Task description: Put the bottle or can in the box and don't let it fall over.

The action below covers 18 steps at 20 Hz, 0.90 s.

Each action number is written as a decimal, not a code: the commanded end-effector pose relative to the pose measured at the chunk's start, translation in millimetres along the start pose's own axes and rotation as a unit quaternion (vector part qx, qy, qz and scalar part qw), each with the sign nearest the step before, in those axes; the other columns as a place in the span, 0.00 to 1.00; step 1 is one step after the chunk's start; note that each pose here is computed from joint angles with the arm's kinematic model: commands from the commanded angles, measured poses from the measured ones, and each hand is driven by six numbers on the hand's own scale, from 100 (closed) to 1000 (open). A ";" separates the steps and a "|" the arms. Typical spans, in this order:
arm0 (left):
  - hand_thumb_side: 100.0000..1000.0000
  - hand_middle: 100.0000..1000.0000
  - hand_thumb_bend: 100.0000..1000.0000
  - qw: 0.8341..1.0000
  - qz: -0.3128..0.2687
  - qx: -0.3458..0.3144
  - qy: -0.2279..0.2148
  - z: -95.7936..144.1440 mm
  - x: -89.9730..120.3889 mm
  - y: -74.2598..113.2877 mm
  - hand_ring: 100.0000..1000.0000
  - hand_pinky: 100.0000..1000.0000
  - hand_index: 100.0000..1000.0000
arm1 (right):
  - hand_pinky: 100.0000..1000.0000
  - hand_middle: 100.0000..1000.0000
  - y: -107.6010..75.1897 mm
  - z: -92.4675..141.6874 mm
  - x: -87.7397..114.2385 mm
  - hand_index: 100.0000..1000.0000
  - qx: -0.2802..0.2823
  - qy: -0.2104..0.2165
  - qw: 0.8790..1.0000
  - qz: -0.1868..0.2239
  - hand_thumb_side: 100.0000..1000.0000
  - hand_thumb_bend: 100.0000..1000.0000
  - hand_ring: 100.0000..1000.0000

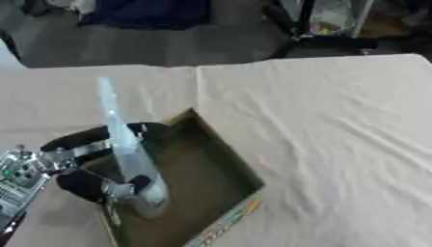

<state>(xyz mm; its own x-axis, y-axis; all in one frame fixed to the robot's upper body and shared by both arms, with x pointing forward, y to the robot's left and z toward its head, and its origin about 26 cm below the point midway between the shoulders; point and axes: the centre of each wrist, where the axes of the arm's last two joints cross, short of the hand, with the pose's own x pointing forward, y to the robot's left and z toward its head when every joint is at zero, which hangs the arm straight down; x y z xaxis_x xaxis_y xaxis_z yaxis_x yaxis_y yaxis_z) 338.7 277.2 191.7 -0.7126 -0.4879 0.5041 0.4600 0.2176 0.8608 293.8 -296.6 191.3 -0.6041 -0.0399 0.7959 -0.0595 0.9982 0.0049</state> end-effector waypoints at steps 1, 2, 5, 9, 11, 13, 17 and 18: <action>0.44 1.00 0.13 1.000 -0.015 0.013 0.008 14.4 5.6 15.2 1.00 1.00 0.93 | 1.00 0.96 -3.7 -3.3 10.7 1.00 0.005 -0.016 1.000 0.012 0.41 0.00 1.00; 0.45 1.00 0.13 1.000 -0.015 0.015 0.012 17.0 5.1 15.9 1.00 1.00 0.93 | 1.00 0.96 -3.8 -3.3 10.8 1.00 0.005 -0.016 1.000 0.012 0.41 0.00 1.00; 0.47 1.00 0.15 0.999 -0.017 0.019 0.023 24.9 3.1 17.4 1.00 1.00 0.94 | 1.00 0.96 -4.1 -3.2 10.9 1.00 0.005 -0.016 1.000 0.013 0.41 0.00 1.00; 0.49 1.00 0.15 0.999 -0.015 0.026 0.038 35.7 0.0 17.6 1.00 1.00 0.94 | 1.00 0.96 -4.5 -3.2 11.0 1.00 0.003 -0.017 1.000 0.014 0.41 0.00 1.00; 0.50 1.00 0.14 0.998 -0.012 0.031 0.045 40.8 -1.7 17.2 1.00 1.00 0.94 | 1.00 0.96 -4.6 -3.3 11.1 1.00 0.003 -0.017 1.000 0.014 0.41 0.00 1.00; 0.51 1.00 0.12 0.998 -0.008 0.036 0.054 46.4 -3.8 16.4 1.00 1.00 0.94 | 1.00 0.96 -4.8 -3.4 11.3 1.00 0.002 -0.018 1.000 0.014 0.41 0.00 1.00; 0.61 1.00 0.05 0.993 0.010 0.058 0.098 67.4 -13.7 8.3 1.00 1.00 0.96 | 1.00 0.96 -5.5 -4.1 12.1 1.00 -0.002 -0.020 1.000 0.014 0.41 0.00 1.00; 0.61 1.00 0.01 0.991 0.017 0.071 0.113 74.6 -16.8 5.3 1.00 1.00 0.96 | 1.00 0.96 -5.7 -4.3 12.3 1.00 -0.003 -0.021 1.000 0.014 0.41 0.00 1.00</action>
<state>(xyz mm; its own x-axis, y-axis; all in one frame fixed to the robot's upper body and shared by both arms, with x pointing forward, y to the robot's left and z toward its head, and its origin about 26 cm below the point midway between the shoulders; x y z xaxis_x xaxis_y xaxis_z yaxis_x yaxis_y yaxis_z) 314.9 339.0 178.2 -0.5570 -0.6183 0.5546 0.4366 0.3500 0.8288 293.0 -299.3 190.5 -0.6065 -0.0357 0.7942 -0.0433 0.9990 0.0118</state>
